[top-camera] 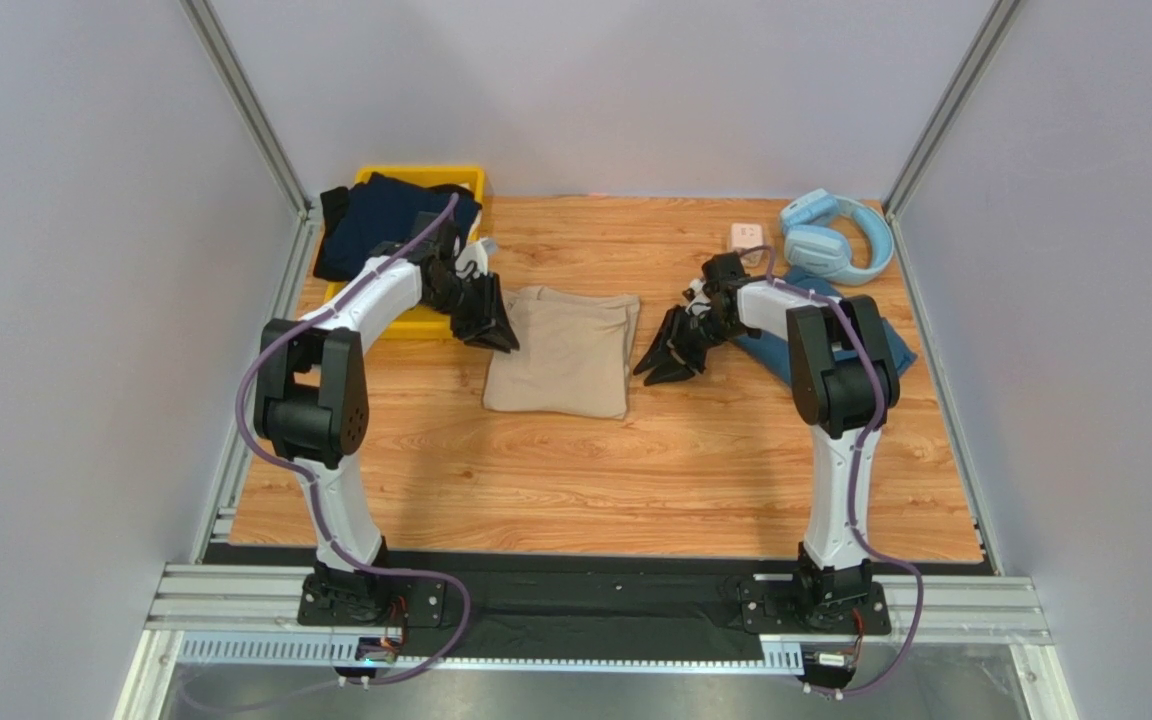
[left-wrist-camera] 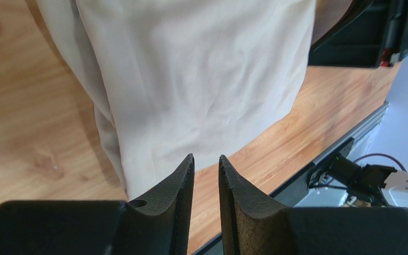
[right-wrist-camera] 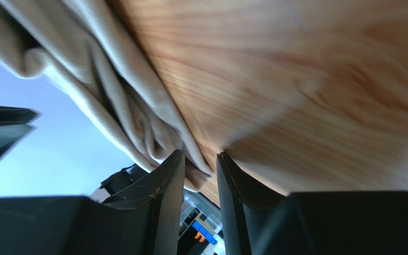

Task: Fold and stack the t-shirts
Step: Smooth out wrinkles on the folded tshirt

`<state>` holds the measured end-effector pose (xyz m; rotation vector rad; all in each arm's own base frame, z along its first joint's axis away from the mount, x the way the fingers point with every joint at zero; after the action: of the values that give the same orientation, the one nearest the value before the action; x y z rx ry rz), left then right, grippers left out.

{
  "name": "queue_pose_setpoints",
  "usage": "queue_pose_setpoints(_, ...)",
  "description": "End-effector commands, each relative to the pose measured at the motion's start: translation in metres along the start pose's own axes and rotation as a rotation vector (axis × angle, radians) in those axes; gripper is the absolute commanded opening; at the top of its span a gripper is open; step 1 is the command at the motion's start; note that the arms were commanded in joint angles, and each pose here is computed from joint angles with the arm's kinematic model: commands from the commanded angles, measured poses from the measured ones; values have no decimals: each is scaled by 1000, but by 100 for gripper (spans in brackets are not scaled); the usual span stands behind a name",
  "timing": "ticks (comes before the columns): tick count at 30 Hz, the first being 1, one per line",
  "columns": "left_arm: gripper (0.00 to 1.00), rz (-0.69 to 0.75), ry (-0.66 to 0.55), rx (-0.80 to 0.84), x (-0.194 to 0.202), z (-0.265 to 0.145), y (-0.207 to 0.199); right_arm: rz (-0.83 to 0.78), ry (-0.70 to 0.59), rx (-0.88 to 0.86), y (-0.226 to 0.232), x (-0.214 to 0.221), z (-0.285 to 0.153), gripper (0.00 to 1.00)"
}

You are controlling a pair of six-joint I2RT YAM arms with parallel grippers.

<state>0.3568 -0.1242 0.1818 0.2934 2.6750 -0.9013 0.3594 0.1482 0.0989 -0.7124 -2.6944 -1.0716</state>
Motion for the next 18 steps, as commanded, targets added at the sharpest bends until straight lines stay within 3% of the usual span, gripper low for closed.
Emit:
queue_pose_setpoints(1,30,14,-15,36,11,-10,-15,-59,-29,-179,12,-16,13,36)
queue_pose_setpoints(12,28,52,119,0,28,15,-30,-80,85,-306,4,-16,19,39)
queue_pose_setpoints(18,28,67,160,-16,35,16,-34,-57,81,-325,-17,-19,6,39)
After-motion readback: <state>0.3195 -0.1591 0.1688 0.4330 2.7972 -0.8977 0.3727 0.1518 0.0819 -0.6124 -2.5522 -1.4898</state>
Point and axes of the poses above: each gripper's point midway between its finger pads, its own z axis out along the fingers, its own y axis along the line the jaws close on, x = y × z, the point moved 10 cm from there along -z, back along the fingers, and after that the axes turned 10 degrees about z, right-handed, at the moved point
